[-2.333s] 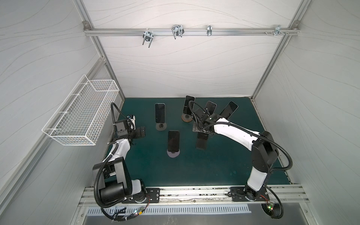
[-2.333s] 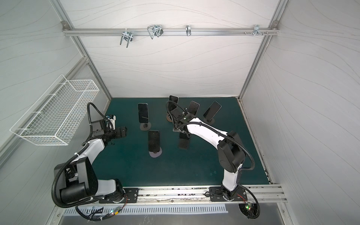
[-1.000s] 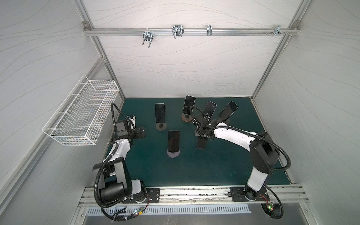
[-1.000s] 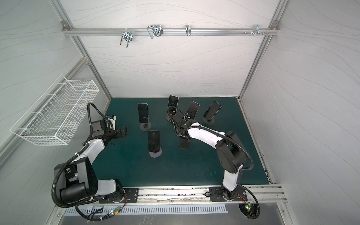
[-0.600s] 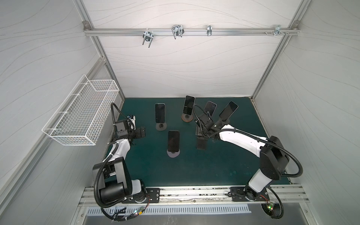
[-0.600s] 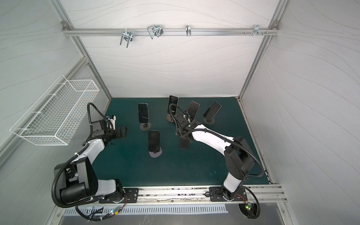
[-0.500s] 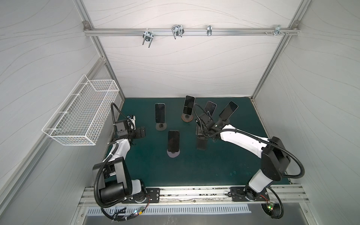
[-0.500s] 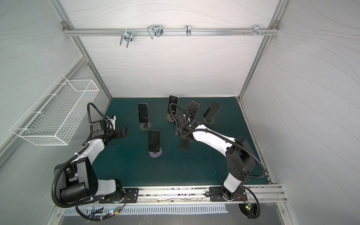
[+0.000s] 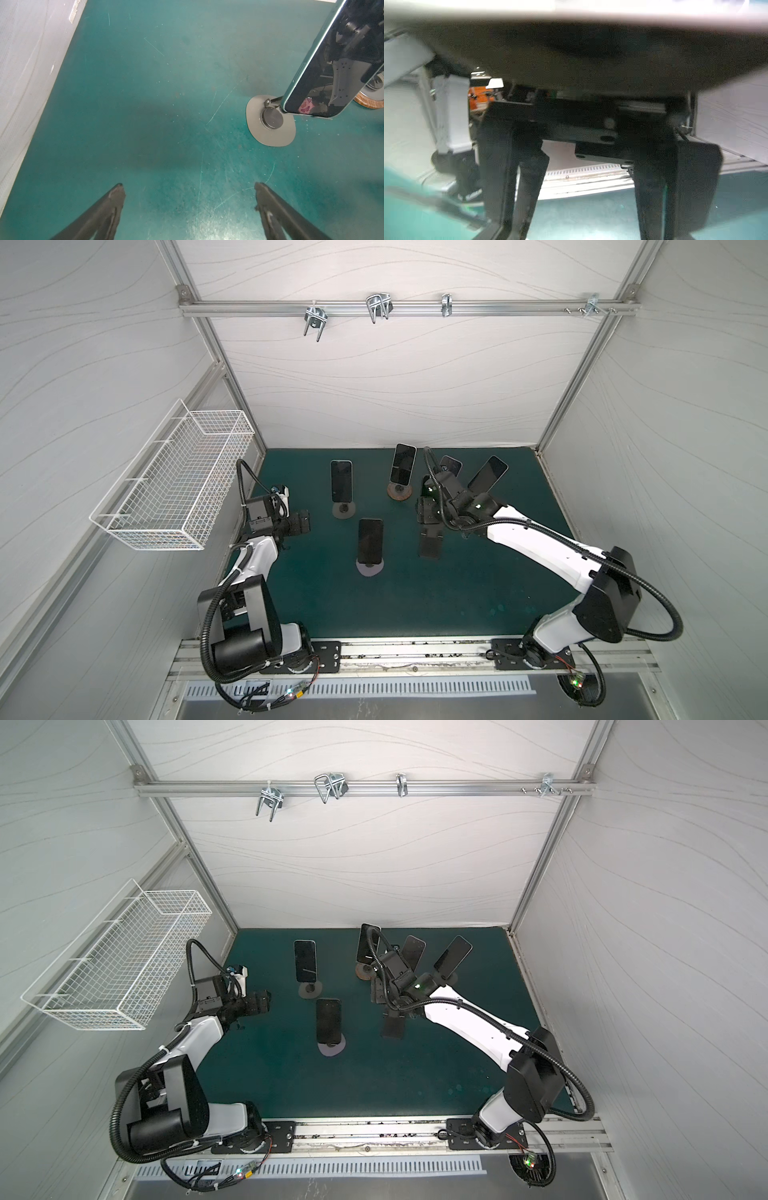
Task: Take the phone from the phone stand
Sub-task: 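Lift the black phone off its stand and pull it toward the robot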
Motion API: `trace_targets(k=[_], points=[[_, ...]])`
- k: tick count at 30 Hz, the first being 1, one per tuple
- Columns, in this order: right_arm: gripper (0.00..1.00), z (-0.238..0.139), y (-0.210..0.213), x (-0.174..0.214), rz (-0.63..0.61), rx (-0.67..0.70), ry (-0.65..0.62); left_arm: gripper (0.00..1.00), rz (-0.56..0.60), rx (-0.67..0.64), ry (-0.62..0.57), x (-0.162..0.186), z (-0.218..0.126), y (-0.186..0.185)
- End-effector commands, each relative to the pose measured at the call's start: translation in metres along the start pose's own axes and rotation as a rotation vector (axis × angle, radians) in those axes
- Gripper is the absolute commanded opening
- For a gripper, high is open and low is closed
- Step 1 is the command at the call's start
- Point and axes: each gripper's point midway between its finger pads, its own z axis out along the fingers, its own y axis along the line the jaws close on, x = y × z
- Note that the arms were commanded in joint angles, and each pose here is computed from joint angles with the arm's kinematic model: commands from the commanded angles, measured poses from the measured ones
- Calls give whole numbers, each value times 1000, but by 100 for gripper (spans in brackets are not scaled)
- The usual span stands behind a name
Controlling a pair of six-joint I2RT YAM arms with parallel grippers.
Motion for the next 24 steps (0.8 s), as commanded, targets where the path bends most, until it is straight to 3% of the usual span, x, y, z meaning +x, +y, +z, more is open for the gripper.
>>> trace_targets(k=[1,10,18,24], points=[[55,-26,26,-4,-93,-133,-6,98,20,3,-29,-13,-2,2],[54,-45,30,42,-226,-197,106,98,24,9,-30,-13,-2,0],[54,-58,11,88,-214,-216,203,98,25,18,-19,-13,0,0],[55,-68,-20,110,-201,-125,235,98,29,25,-20,-13,0,-2]])
